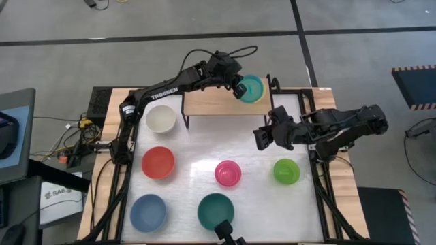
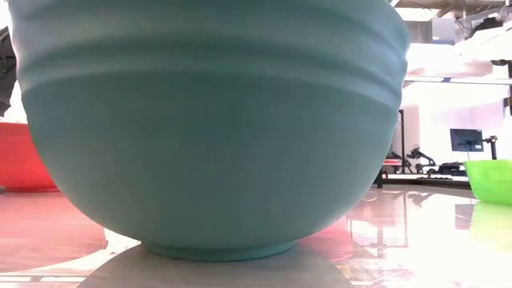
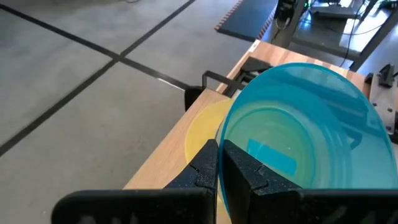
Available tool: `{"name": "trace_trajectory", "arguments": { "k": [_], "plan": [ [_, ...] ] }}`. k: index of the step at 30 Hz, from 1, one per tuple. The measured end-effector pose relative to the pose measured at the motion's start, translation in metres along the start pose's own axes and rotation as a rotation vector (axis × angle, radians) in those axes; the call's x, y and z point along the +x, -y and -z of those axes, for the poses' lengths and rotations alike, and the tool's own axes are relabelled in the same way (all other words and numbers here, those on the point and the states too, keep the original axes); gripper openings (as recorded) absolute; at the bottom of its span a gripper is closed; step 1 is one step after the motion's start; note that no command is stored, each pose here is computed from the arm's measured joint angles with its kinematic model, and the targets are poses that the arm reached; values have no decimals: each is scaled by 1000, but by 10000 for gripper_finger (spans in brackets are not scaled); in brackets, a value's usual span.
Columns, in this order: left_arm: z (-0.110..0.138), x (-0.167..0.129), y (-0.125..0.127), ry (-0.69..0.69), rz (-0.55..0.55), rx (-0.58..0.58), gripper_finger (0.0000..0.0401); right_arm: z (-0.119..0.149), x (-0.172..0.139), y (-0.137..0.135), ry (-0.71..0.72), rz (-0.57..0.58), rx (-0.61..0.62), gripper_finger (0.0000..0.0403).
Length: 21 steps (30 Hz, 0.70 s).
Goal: Place and stack bowls onto a shelf
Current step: Stack the light blue bowl on top of the yellow bowl on the shelf
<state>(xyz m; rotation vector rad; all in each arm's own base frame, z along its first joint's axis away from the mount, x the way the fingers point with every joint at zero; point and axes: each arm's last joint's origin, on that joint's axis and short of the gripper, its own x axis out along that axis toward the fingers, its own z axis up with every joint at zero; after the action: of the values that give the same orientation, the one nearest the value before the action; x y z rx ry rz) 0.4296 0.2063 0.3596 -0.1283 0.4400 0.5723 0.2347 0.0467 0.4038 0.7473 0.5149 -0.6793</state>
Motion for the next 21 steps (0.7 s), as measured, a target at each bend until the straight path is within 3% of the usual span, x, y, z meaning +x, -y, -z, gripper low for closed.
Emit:
{"name": "trace_trajectory", "arguments": {
  "k": [10,21],
  "plan": [
    [-4,2,-16,37,-14,-34,0,-5,3,3,-1,17,4,164],
    [-7,9,-8,172,4,-107,0,-1,1,4,-19,34,-24,164]
  ]
}}
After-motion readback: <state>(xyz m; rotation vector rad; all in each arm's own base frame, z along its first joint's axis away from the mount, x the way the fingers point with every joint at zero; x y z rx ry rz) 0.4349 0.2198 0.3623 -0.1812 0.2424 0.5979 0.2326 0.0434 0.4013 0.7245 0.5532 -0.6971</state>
